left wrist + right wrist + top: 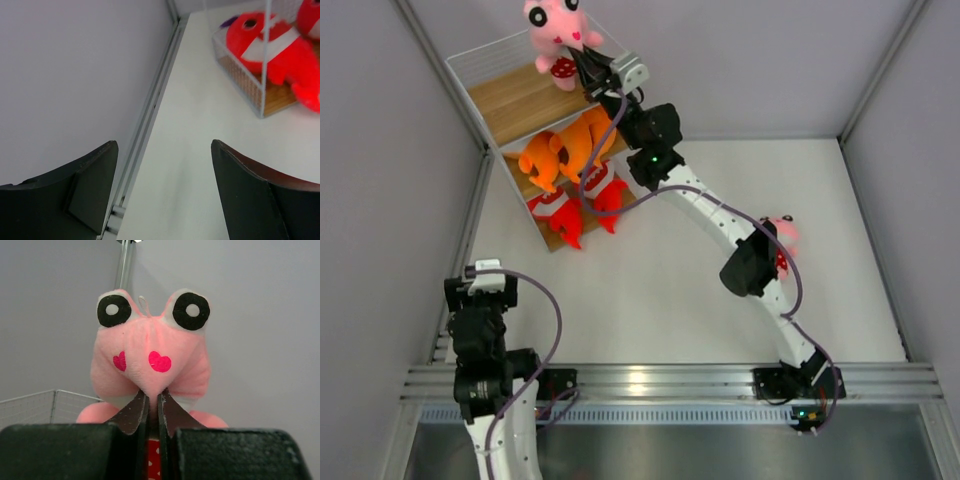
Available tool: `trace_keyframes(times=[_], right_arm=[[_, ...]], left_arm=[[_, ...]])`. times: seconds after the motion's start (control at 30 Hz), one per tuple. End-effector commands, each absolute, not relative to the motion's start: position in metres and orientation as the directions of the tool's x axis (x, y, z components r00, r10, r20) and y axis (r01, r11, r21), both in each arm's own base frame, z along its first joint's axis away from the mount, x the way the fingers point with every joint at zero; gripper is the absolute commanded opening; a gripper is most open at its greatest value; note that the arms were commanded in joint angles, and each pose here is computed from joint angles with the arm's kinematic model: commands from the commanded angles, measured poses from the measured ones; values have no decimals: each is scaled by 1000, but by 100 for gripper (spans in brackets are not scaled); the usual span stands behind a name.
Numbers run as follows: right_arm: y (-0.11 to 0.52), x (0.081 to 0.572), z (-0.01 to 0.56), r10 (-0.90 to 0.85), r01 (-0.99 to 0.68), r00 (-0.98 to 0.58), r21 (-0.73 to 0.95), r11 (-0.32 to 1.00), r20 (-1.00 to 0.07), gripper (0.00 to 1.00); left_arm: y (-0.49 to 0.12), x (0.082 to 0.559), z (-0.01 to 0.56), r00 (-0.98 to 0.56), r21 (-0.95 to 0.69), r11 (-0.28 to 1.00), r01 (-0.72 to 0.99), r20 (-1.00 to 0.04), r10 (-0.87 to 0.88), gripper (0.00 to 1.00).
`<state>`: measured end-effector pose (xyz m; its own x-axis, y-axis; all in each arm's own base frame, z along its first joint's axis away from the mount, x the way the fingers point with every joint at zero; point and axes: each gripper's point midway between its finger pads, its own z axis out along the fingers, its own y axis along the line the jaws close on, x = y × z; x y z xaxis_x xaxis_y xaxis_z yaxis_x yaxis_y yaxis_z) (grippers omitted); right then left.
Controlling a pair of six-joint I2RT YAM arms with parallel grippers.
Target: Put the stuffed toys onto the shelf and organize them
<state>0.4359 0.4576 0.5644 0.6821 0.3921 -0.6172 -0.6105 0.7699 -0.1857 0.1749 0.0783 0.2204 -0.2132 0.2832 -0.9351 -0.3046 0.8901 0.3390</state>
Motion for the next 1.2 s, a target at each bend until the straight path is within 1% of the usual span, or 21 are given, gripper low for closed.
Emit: trace_keyframes(times=[0.0,0.07,0.13,0.23,0.27,0.33,0.43,0.5,0.53,0.57,0.6,0.67,0.7,0.77,0.83,0.9,0.93,1.0,1.03,1.07,1.17], right_arm=[[412,395,634,471,-597,743,-154,787,-475,0],[409,392,638,466,-597,741,-157,786,-484,0],[402,385,647,462,-593,742,-154,790,-486,0],[389,368,664,471,-596,743,-150,789,-475,0],[390,369,660,461,-594,740,-153,790,-489,0],[381,362,667,448,-583,744,-155,798,-496,0],[373,357,671,432,-570,741,-141,810,-515,0],[370,359,668,408,-550,740,-133,824,-534,0],[368,359,663,385,-537,740,-139,832,-551,0],[366,358,660,380,-533,736,-133,836,-560,0],[362,358,658,378,-528,728,-117,841,-571,0],[353,354,654,374,-524,718,-103,845,-587,0],[346,349,658,380,-521,717,-86,849,-584,0],[348,349,650,373,-525,703,-88,847,-606,0],[348,345,648,375,-533,693,-87,842,-615,0],[350,344,644,372,-535,686,-88,840,-625,0],[351,345,640,370,-536,680,-85,840,-633,0],[355,346,637,371,-543,664,-78,836,-649,0],[356,346,636,368,-543,662,-80,836,-652,0],[357,347,633,361,-540,659,-80,838,-660,0],[359,344,629,351,-536,648,-78,841,-676,0]], left_arm=[[41,169,289,18,309,934,-178,-948,317,81],[14,159,321,129,330,941,-68,-933,337,79],[1,155,343,167,315,949,-8,-935,312,76],[-22,158,353,134,282,950,134,-955,264,67],[-24,165,365,107,264,951,161,-963,249,63],[-36,161,391,128,283,932,225,-957,259,62],[-40,173,417,115,274,924,266,-961,252,70],[-37,187,442,74,238,933,269,-971,227,80],[-44,179,470,113,232,928,291,-972,208,87],[-49,185,469,73,196,923,332,-981,182,96],[-53,196,473,45,151,918,367,-989,144,99],[-69,191,499,98,161,880,447,-987,130,99],[-70,204,504,77,136,872,471,-991,113,99],[-81,194,539,158,180,837,517,-981,114,99],[-85,207,564,169,163,821,548,-982,82,99],[-93,220,569,151,143,770,622,-987,62,99],[-88,247,569,99,85,774,627,-995,29,98],[-87,265,573,44,2,772,636,-998,-34,95],[-90,266,584,68,19,761,649,-997,-33,95],[-89,278,582,51,4,752,659,-998,-39,95],[-89,279,596,117,73,748,660,-993,-6,93]])
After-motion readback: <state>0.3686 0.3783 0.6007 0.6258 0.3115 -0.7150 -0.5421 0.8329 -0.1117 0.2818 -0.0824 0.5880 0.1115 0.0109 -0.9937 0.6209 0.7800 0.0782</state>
